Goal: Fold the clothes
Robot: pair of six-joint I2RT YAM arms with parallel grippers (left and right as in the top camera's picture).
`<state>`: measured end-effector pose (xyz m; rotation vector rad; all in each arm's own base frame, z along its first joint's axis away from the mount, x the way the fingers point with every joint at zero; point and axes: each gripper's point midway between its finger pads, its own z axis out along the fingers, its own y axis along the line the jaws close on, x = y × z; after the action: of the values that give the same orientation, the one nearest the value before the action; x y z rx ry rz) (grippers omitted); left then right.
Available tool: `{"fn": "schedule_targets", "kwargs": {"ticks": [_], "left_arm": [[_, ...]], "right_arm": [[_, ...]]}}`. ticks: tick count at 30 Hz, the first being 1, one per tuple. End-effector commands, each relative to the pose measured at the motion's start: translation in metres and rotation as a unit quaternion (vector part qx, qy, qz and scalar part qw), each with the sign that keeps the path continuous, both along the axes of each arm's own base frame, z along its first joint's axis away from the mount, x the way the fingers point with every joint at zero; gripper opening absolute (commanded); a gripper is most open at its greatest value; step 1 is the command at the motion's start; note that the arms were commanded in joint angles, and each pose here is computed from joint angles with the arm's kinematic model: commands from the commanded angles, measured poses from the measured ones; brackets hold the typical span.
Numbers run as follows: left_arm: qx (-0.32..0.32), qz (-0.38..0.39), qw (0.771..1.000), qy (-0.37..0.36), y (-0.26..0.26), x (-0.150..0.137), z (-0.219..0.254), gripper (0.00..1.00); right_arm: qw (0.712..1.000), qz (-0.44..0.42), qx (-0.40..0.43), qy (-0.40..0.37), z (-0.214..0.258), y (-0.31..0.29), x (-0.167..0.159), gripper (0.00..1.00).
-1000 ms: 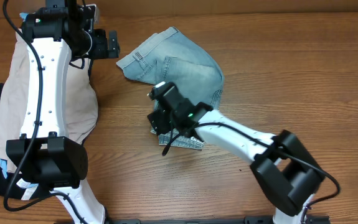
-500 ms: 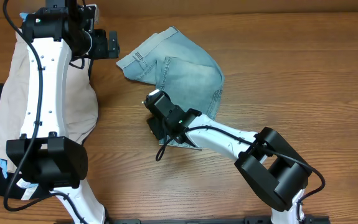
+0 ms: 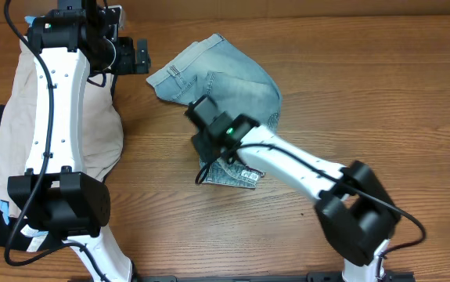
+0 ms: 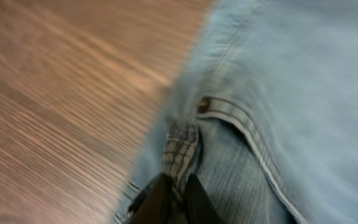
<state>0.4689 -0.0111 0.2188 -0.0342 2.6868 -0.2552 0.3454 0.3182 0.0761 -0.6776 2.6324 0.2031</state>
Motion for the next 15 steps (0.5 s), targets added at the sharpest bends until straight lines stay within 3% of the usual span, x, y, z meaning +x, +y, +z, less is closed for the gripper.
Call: {"fn": "schedule_targets", "kwargs": {"ticks": [1, 4, 7, 15], "left_arm": [[0.003, -0.012, 1.0, -0.006, -0.002, 0.002, 0.003, 1.0], [0.007, -0.023, 1.0, -0.007, -0.002, 0.002, 0.003, 1.0], [0.008, -0.033, 0.999, -0.008, -0.009, 0.001, 0.003, 1.0], [0.017, -0.093, 0.995, -0.013, -0.046, -0.001, 0.003, 1.0]], "right_arm": [[0.993, -0.074, 0.049, -0.078, 0.118, -0.053, 0.039, 0.04], [0.984, -0.149, 0.056, -0.086, 0.151, -0.115, 0.052, 0.04], [0.953, -0.287, 0.048, -0.088, 0.172, -0.232, 0.066, 0.04], [0.873, -0.482, 0.065, 0.026, 0.122, -0.403, 0.041, 0.04]]}}
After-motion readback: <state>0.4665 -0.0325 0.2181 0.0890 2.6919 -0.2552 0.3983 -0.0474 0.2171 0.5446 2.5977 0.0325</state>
